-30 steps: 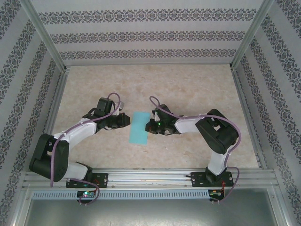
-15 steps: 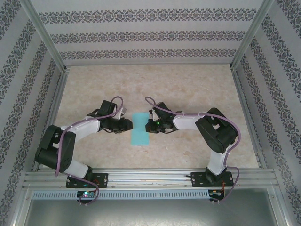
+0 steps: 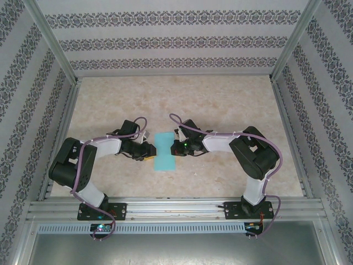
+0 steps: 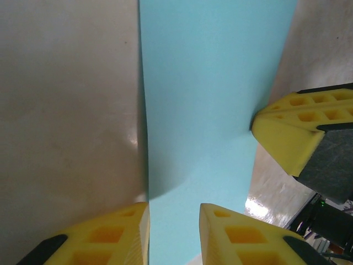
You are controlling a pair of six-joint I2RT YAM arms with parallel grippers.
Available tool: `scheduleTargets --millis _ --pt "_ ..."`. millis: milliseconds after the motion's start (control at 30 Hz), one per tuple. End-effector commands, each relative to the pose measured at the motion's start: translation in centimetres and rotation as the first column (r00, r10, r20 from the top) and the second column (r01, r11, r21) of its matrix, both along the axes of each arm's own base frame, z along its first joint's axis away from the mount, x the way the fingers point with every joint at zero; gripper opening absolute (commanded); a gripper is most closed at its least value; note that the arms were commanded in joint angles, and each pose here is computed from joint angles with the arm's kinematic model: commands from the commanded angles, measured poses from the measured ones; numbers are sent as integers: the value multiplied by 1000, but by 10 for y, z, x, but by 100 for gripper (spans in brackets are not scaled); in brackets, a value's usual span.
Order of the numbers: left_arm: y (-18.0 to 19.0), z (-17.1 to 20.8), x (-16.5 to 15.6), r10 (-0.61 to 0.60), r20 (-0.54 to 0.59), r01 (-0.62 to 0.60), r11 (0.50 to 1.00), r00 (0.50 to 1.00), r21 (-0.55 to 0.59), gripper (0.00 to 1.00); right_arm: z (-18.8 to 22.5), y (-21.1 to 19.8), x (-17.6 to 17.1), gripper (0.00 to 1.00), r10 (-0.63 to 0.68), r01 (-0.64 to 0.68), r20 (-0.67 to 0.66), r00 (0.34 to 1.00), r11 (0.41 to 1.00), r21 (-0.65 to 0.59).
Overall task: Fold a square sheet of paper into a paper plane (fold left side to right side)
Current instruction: Third fold the triangle at the center of the table.
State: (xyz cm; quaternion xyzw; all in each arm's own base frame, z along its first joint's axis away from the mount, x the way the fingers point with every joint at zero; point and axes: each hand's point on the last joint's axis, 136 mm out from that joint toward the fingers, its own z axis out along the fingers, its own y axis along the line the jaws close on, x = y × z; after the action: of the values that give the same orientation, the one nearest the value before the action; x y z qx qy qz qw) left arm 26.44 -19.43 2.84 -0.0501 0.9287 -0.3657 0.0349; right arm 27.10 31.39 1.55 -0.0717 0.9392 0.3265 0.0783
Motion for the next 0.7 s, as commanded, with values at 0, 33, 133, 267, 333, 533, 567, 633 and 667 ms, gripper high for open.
scheduleTargets --millis 0,33,133,267,333,533,567,633,667 --pt "-1 2 8 0 18 0 1000 1000 12 29 -16 -18 -12 0 -12 7 -50 999 996 -91" --pt "-1 1 8 0 15 0 1000 1000 12 29 -16 -18 -12 0 -13 9 -49 999 996 -91" --pt "-1 -2 8 1 10 -1 1000 1000 15 29 -16 -19 -13 0 -12 8 -50 999 996 -92" --pt "-4 -4 9 -3 6 3 1000 1000 16 26 -16 -19 -12 0 -17 12 -49 999 996 -93" --pt "-5 -6 9 -7 1 7 1000 1000 18 26 -16 -20 -12 0 -19 14 -49 999 995 -94" --pt "-15 -2 8 -22 -7 22 1000 1000 -19 25 -15 -20 -12 0 -20 16 -45 999 995 -96" --pt "-16 -1 8 -24 -6 23 999 1000 -27 25 -16 -21 -12 0 -21 17 -47 999 995 -97" --pt "-18 1 9 -23 -3 23 999 1000 -35 25 -16 -20 -12 0 -22 17 -47 999 995 -97" --pt "-18 2 9 -23 -1 23 999 1000 -39 25 -16 -20 -12 0 -23 18 -46 999 995 -97"
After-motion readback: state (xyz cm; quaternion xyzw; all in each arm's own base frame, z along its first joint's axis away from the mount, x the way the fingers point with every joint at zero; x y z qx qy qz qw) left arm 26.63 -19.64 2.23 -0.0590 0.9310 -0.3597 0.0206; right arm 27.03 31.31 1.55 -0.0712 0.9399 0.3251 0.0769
